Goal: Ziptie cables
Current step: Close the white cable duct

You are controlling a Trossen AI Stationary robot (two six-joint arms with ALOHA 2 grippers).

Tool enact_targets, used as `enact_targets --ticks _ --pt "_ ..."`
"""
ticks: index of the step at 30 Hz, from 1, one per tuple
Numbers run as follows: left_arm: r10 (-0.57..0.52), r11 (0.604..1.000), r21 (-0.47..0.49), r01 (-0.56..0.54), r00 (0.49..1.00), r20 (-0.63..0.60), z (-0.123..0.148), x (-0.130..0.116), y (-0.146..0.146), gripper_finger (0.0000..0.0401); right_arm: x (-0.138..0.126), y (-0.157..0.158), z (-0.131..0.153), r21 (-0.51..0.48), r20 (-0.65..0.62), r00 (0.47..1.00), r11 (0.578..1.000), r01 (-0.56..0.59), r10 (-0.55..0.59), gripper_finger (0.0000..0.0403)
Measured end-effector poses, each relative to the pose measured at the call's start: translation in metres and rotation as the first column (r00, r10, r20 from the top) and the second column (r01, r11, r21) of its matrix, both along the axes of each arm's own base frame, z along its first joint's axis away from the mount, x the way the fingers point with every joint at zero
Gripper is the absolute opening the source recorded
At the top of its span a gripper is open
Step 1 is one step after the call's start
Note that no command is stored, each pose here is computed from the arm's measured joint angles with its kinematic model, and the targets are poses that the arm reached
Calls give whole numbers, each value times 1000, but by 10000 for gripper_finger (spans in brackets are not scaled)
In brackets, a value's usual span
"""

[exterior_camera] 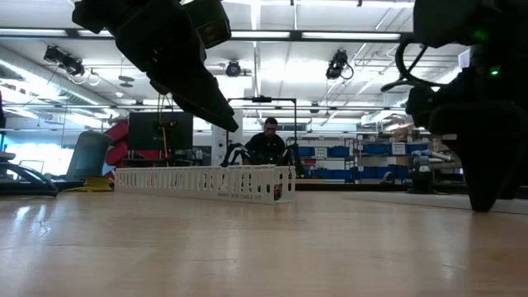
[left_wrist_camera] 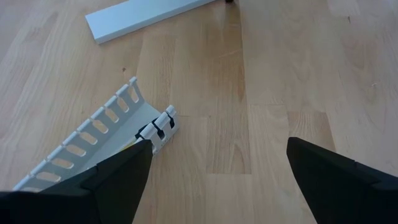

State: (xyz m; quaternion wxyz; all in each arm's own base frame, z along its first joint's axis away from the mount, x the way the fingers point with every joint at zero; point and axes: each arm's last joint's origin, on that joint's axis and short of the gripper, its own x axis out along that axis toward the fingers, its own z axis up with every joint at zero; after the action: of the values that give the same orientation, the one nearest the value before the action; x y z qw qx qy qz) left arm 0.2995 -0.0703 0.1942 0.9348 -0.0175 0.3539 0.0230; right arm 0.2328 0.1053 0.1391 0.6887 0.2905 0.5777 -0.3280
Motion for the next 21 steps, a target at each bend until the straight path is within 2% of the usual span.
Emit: enact_targets --ticks 5,11,21 --pt "2 1000 -2 -2 1000 0 0 0 0 351 0 -7 -5 55 -18 999 998 32 -31 289" --pt "2 1000 -1 -2 1000 -7 -1 0 0 351 2 -9 -5 71 -15 1000 997 22 -21 204" --pt "2 1000 0 -2 1000 -11 -1 -1 0 351 0 -8 0 48 -25 1000 999 12 -11 199"
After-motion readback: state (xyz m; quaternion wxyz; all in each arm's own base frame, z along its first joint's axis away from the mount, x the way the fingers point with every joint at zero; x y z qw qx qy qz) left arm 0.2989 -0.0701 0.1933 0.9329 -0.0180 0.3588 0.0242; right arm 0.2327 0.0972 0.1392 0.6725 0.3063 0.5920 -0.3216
